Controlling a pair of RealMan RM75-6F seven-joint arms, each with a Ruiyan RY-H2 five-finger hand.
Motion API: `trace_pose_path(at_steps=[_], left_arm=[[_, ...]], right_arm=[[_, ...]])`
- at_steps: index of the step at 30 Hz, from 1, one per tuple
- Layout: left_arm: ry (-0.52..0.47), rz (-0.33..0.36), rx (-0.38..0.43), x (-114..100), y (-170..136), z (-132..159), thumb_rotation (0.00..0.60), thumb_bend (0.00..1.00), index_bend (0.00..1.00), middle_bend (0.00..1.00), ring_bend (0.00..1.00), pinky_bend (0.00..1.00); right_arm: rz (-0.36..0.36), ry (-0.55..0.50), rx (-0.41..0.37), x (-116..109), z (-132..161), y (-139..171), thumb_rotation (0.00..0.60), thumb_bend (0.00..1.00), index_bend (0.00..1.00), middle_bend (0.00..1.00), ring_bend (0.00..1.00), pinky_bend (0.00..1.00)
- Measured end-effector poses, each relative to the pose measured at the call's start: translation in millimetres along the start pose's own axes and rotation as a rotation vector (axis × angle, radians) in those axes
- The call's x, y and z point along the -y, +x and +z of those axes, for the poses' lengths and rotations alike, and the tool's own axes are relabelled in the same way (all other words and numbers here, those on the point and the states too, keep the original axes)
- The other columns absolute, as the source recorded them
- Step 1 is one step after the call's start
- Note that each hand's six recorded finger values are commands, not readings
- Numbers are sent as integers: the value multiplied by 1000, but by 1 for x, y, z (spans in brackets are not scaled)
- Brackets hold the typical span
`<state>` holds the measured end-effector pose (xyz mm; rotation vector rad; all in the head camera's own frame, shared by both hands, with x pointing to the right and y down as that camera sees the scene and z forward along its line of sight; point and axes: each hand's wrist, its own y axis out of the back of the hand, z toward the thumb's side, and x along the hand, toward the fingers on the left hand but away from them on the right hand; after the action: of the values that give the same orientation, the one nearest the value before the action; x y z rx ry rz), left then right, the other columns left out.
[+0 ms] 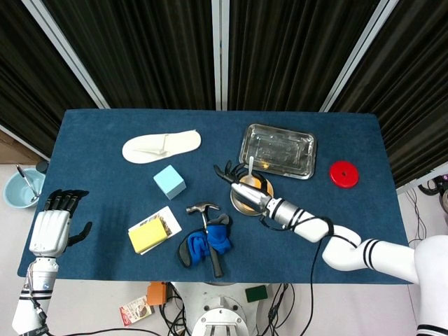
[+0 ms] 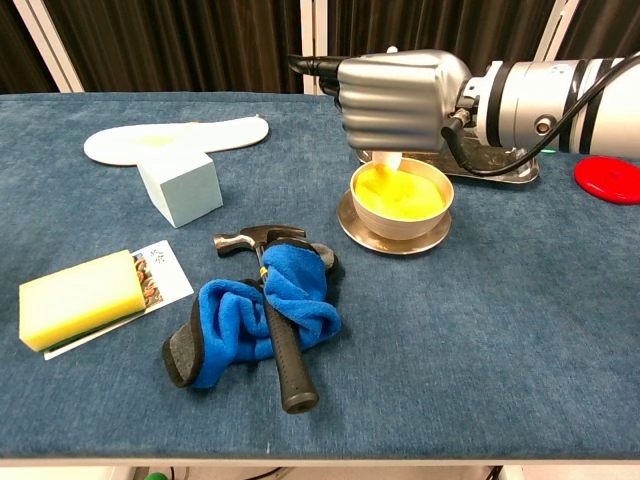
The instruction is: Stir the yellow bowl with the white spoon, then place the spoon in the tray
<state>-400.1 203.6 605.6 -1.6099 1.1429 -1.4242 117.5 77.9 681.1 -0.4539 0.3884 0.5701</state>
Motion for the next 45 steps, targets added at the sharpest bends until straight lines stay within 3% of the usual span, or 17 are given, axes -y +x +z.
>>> trace_pose_path(at_steps=[7, 16, 28, 40, 45], left_arm=[[-7, 2, 2, 2, 1, 2, 600, 261, 214, 211, 150, 117], [-9, 1, -4, 2, 0, 0, 600, 261, 214, 211, 151, 118], [-12, -2, -3, 3, 0, 0, 600, 261, 214, 210, 151, 119], [-20, -1, 1, 1, 2, 1, 600, 261, 214, 210, 151, 118], [-15, -6, 11, 2, 4, 5, 600, 261, 214, 211, 151, 119]], right_arm=[[62, 65, 16, 6, -1, 2, 600, 506, 767, 429, 200, 0], [170, 63, 21, 7, 11, 0, 600, 507, 767, 430, 206, 0], [166, 20, 44, -6, 12, -5, 600, 516, 779, 430, 195, 0], [157, -116, 127, -4, 4, 1, 600, 509, 784, 425, 205, 0], [206, -250, 169, 7, 3, 7, 600, 506, 778, 421, 202, 0]])
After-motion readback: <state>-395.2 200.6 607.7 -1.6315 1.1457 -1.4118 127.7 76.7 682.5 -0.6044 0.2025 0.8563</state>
